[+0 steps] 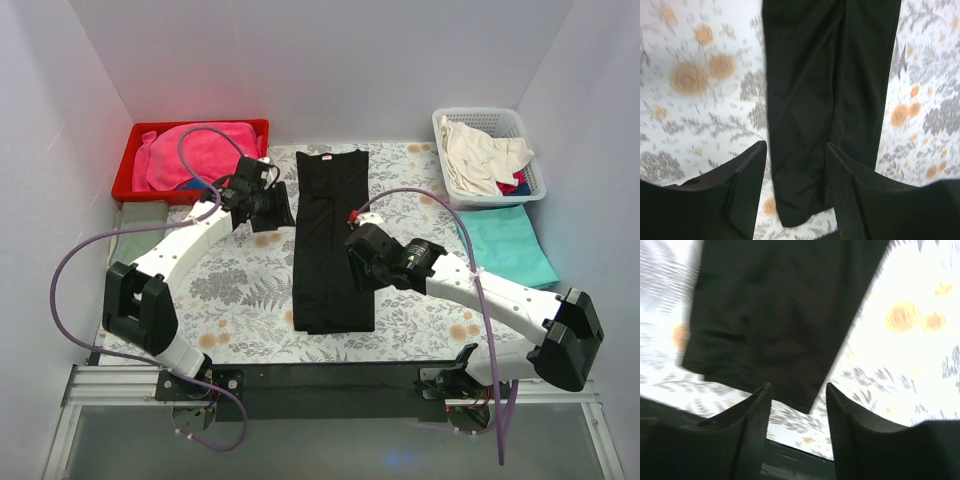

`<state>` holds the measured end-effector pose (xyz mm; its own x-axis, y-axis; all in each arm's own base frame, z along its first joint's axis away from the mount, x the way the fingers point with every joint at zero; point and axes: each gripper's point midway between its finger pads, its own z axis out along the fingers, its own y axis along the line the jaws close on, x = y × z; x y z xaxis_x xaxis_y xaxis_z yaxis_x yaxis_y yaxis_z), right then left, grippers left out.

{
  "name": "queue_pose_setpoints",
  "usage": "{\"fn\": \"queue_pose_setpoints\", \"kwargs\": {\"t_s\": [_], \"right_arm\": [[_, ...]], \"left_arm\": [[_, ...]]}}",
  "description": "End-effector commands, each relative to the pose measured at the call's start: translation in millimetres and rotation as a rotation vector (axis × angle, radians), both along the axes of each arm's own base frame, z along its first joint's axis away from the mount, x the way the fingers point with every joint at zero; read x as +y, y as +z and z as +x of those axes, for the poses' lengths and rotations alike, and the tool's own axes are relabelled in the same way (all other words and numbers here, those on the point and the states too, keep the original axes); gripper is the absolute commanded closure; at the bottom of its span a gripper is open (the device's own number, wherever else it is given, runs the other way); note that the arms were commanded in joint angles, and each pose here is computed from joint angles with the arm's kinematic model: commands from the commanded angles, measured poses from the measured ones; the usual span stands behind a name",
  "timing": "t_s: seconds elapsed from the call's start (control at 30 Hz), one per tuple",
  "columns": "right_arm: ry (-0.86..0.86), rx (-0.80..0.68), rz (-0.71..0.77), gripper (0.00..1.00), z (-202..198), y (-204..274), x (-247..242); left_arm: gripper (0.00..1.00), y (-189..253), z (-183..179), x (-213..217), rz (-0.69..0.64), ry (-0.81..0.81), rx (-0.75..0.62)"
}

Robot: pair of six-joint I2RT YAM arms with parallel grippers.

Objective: Fold and stack the t-shirts
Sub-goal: Rotate the tshirt 90 degrees, then grab the bottom of the folded rectangular tshirt with both arms

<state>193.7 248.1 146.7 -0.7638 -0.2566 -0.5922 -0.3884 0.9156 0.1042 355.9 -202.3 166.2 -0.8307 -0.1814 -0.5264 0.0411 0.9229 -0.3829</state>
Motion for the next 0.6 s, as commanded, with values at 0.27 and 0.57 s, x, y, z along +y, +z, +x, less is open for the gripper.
{"fn": "queue_pose_setpoints", "kwargs": {"t_s": [0.27, 0.57], "right_arm": [[-0.136, 0.129, -0.056, 0.25, -16, -54, -41], [-0.113, 0.227, 0.085, 0.35, -30, -81, -27]], "left_arm": [[0.53, -9, -139, -28, -0.176, -0.176, 0.176], [0.56, -48, -173, -23, -0.201, -0.142, 0.312]]}}
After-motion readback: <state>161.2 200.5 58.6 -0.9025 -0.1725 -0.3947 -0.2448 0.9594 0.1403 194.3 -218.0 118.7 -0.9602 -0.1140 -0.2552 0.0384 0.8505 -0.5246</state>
